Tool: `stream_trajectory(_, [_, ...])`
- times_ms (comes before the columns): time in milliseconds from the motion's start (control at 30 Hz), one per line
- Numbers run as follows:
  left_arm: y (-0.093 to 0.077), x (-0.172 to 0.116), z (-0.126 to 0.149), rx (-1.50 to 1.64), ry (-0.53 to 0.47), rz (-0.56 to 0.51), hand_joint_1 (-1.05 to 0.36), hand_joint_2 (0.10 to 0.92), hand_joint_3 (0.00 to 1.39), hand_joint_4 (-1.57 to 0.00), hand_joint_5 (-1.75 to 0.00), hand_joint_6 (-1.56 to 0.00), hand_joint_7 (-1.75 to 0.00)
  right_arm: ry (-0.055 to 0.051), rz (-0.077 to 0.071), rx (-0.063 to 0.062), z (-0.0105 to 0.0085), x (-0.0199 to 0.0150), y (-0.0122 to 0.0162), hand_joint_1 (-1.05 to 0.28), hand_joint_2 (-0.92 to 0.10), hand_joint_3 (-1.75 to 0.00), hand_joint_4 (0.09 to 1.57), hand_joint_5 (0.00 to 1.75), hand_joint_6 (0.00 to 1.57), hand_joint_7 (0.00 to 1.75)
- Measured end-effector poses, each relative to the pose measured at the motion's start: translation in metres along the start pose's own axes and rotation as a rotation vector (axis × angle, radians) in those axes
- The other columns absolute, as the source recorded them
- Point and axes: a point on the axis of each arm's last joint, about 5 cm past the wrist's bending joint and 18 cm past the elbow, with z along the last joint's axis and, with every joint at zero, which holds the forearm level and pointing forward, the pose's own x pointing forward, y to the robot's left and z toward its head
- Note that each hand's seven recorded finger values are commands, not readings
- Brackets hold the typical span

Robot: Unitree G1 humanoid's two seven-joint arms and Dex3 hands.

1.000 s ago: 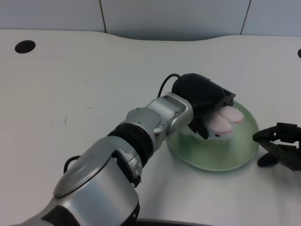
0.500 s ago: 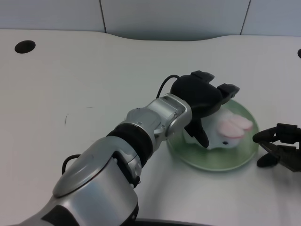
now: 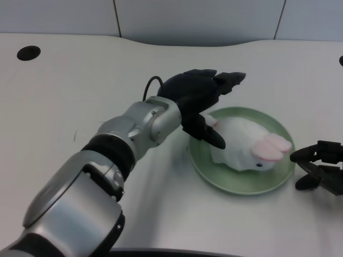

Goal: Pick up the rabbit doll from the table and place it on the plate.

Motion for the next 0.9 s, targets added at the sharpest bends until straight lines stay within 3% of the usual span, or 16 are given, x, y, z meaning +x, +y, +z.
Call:
stream_trajectory(233, [0.005,-0.032,-0.039,-0.319,0.006,0.081,-0.94,0.921,0.12,0.00,0.00,-0.02,-0.01,0.000,-0.006,0.003,0.0008,0.0011,0.0008,-0.82,-0.92,-0.06,0.95,0.94,0.85,0.73])
stream_trajectory(367, [-0.009,-0.061,-0.064,-0.483,0.036,0.138,-0.87,0.921,0.11,-0.06,-0.03,-0.08,-0.04,-0.006,-0.007,-0.005,0.0028,0.0019,0.0014,-0.81,-0.92,-0.07,0.94,0.93,0.84,0.74])
stream_trajectory(467, [-0.020,-0.080,-0.078,-0.608,0.059,0.176,-0.83,0.921,0.08,-0.13,-0.07,-0.12,-0.05,-0.004,-0.002,-0.014,0.0028,0.0016,0.0023,-0.82,-0.92,-0.07,0.94,0.93,0.82,0.74])
stream_trajectory(600, [-0.033,-0.104,-0.089,-0.811,0.061,0.248,-0.75,0.921,0.13,-0.15,-0.08,-0.11,-0.03,0.000,-0.002,-0.011,0.0035,0.0015,0.0025,-0.82,-0.92,-0.05,0.97,0.92,0.85,0.76])
stream_trajectory(733, [-0.047,-0.128,-0.097,-0.986,0.075,0.302,-0.74,0.921,0.19,-0.23,-0.12,-0.17,-0.04,0.001,-0.007,-0.014,0.0028,0.0009,0.0022,-0.83,-0.92,-0.06,0.98,0.91,0.85,0.76])
stream_trajectory(900, [-0.056,-0.152,-0.099,-1.042,0.163,0.360,-0.65,0.921,0.28,-0.36,-0.16,-0.25,-0.04,0.007,-0.020,-0.012,0.0013,0.0001,0.0011,-0.82,-0.92,-0.06,0.98,0.92,0.84,0.77])
